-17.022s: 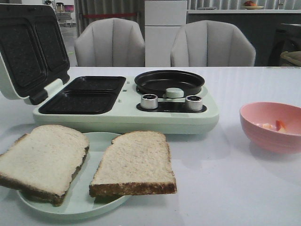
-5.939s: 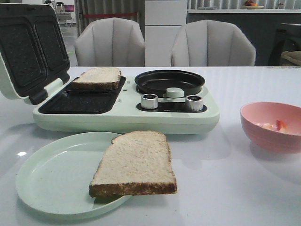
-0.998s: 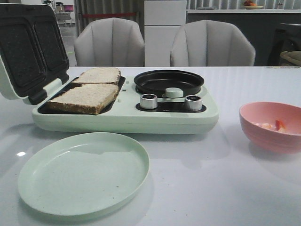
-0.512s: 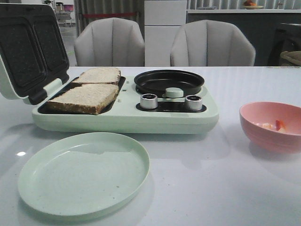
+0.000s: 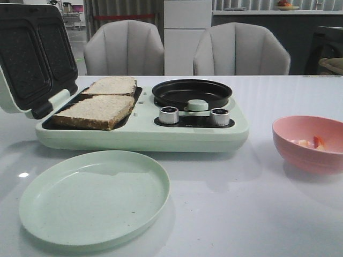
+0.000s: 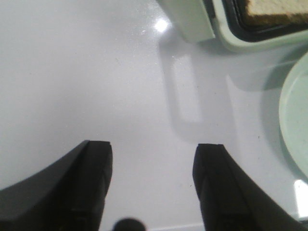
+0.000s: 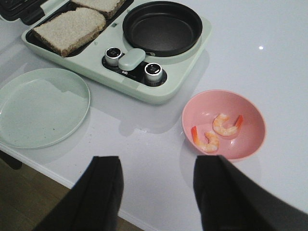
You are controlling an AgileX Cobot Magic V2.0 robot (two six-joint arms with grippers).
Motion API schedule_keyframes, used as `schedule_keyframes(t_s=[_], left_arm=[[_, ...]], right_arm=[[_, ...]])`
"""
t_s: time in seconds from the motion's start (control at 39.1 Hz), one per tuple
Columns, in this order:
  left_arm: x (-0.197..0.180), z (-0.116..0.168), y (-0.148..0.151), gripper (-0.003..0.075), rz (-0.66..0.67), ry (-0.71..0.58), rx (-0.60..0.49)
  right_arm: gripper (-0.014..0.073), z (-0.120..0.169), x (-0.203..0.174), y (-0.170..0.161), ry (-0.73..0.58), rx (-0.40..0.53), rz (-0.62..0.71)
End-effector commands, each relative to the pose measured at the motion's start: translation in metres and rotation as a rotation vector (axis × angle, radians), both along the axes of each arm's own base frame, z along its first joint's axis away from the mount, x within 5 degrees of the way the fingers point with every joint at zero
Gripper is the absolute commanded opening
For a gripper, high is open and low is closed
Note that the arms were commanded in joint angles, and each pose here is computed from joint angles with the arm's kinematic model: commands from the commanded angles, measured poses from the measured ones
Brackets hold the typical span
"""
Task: Make breakfast with bread and shrimp
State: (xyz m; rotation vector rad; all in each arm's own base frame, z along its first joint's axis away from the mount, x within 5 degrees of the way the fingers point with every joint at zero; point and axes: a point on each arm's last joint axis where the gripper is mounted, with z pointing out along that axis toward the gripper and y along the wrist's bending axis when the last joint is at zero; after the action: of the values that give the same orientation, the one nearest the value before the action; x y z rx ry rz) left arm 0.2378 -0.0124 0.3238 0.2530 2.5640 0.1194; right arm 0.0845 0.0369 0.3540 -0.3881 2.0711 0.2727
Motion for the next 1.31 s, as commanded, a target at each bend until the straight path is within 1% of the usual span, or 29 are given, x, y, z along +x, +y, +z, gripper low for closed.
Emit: schedule_keyframes(t_s=[0.0, 0.1, 0.23, 0.36, 0.41, 0.49, 0.61, 0.82, 0.92, 0.97, 1.05, 1.1, 1.28], left_arm=[[0.023, 0.017, 0.013, 0.0389, 0.034, -0.095, -0.106], [0.044, 0.015, 0.028, 0.0306, 0.074, -0.084, -0.175], [0.065, 0.015, 0.046, 0.0205, 0.123, -0.092, -0.155], [0.085, 0.022, 0.061, 0.0127, 0.161, -0.160, -0.148], [0.092, 0.026, 0.063, 0.0099, 0.162, -0.196, -0.144], [0.102, 0.032, 0.064, 0.0098, 0.166, -0.248, -0.153], [0.119, 0.036, 0.064, 0.0098, 0.186, -0.324, -0.220], [0.144, 0.026, 0.060, 0.0098, 0.264, -0.412, -0.417], [0.150, 0.026, 0.056, 0.0098, 0.294, -0.422, -0.515], [0.150, 0.028, 0.052, 0.0098, 0.280, -0.425, -0.519], [0.151, 0.030, 0.043, 0.0098, 0.196, -0.428, -0.464], [0.152, 0.032, 0.033, 0.0098, 0.151, -0.430, -0.451], [0.153, 0.035, 0.001, 0.0098, 0.070, -0.421, -0.468]], right_arm=[[0.0454, 0.014, 0.002, 0.000, -0.096, 0.026, -0.001], [0.0454, 0.014, 0.002, 0.000, -0.096, 0.026, -0.001], [0.0454, 0.014, 0.002, 0.000, -0.096, 0.026, -0.001], [0.0454, 0.014, 0.002, 0.000, -0.096, 0.026, -0.001], [0.0454, 0.014, 0.002, 0.000, -0.096, 0.026, -0.001], [0.0454, 0.014, 0.002, 0.000, -0.096, 0.026, -0.001], [0.0454, 0.014, 0.002, 0.000, -0.096, 0.026, -0.001], [0.0454, 0.014, 0.002, 0.000, -0.096, 0.026, -0.001], [0.0454, 0.014, 0.002, 0.000, -0.096, 0.026, -0.001], [0.0454, 0.014, 0.002, 0.000, -0.096, 0.026, -0.001], [0.0454, 0.014, 0.002, 0.000, -0.096, 0.026, -0.001], [0.0454, 0.014, 0.002, 0.000, -0.096, 0.026, -0.001], [0.0454, 0.014, 0.002, 0.000, -0.096, 0.026, -0.001]])
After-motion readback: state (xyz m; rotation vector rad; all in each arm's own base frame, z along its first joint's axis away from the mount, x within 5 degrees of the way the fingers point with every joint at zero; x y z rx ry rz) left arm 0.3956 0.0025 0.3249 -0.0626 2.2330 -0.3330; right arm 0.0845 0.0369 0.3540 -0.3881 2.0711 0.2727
